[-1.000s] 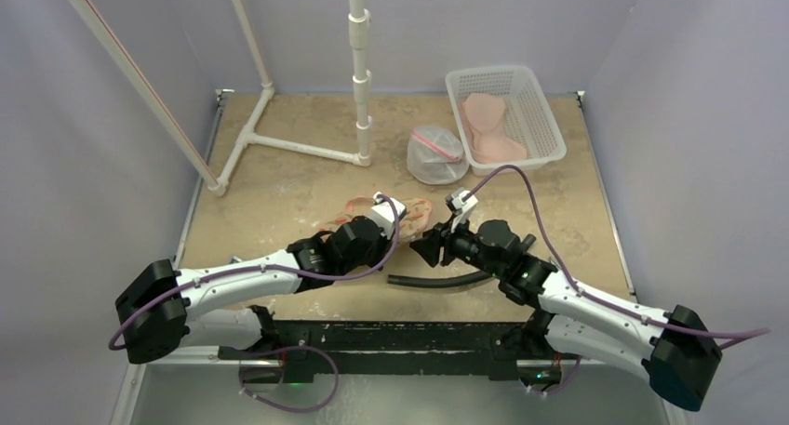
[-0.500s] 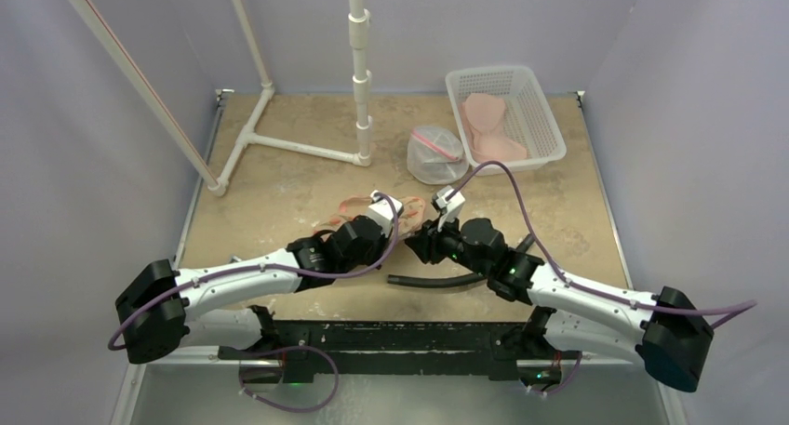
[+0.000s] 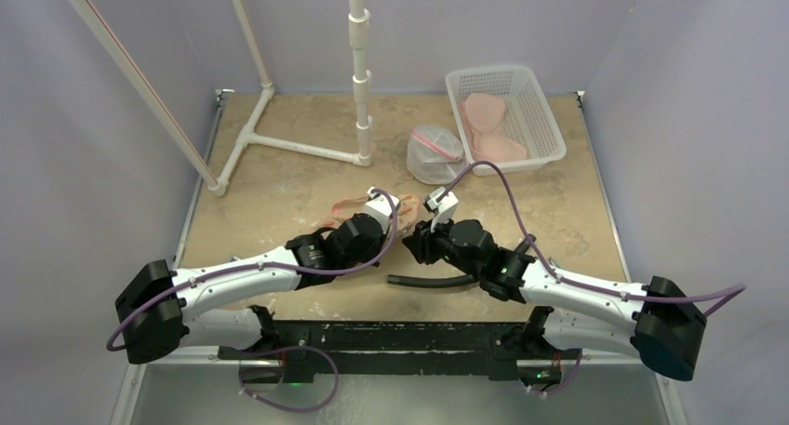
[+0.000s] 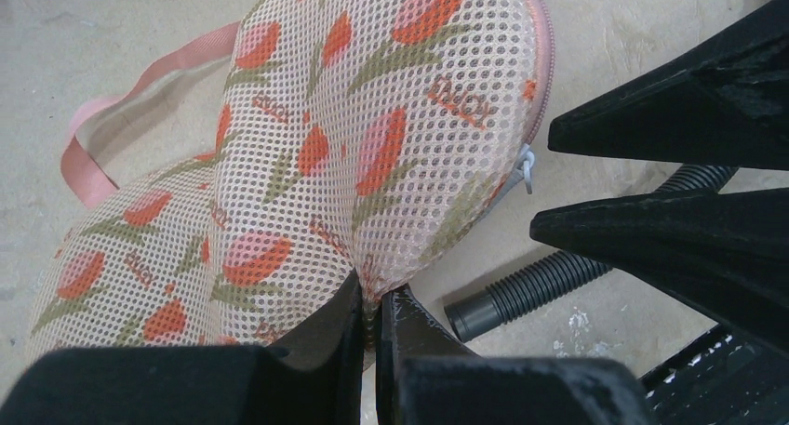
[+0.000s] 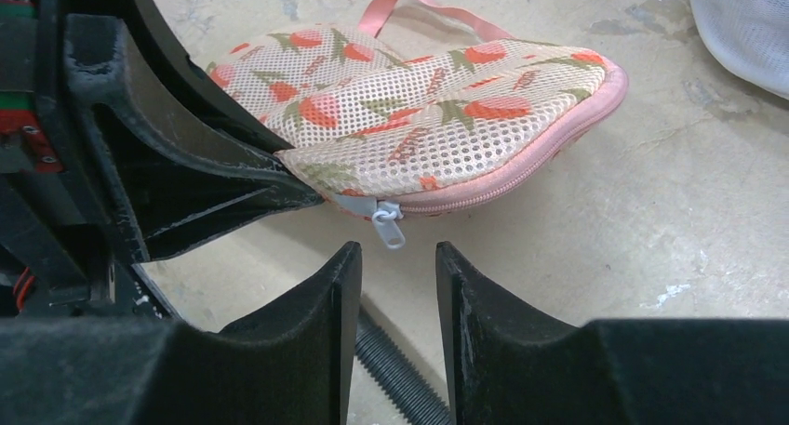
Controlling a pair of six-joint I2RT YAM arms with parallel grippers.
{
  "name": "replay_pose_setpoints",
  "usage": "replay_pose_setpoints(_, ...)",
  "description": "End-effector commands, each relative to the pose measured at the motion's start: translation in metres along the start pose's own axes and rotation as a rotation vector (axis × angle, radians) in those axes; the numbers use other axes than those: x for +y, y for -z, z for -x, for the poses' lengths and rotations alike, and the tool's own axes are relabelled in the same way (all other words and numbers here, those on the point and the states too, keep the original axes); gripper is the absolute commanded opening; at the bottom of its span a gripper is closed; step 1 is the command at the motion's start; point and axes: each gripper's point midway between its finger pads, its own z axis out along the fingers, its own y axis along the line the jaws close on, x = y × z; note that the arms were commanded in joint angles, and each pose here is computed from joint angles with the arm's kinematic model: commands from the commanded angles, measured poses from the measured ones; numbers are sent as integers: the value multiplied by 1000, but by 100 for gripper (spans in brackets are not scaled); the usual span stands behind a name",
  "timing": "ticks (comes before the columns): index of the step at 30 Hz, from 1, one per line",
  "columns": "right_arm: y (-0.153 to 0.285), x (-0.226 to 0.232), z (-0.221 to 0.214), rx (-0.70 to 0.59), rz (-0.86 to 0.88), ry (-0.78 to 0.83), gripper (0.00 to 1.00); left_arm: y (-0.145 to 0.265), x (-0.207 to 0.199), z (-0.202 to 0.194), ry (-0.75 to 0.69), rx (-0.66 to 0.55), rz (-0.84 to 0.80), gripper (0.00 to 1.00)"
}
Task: Unzip the laundry bag and remove the bra
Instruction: Unzip the laundry bag at the center of the board.
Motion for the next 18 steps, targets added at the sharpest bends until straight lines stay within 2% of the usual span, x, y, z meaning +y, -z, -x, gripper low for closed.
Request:
replay_pose_setpoints(1, -3, 1, 27, -74, -35, 5, 37, 12, -5, 35, 68, -81, -13, 0)
replay_pose_setpoints(9, -8, 2, 30, -81, -42, 8, 32, 14, -8, 37, 74, -82, -30, 0)
replay_pose_setpoints(18, -8, 2, 36, -95, -47, 9, 33, 13, -10, 36, 76, -75, -37, 0)
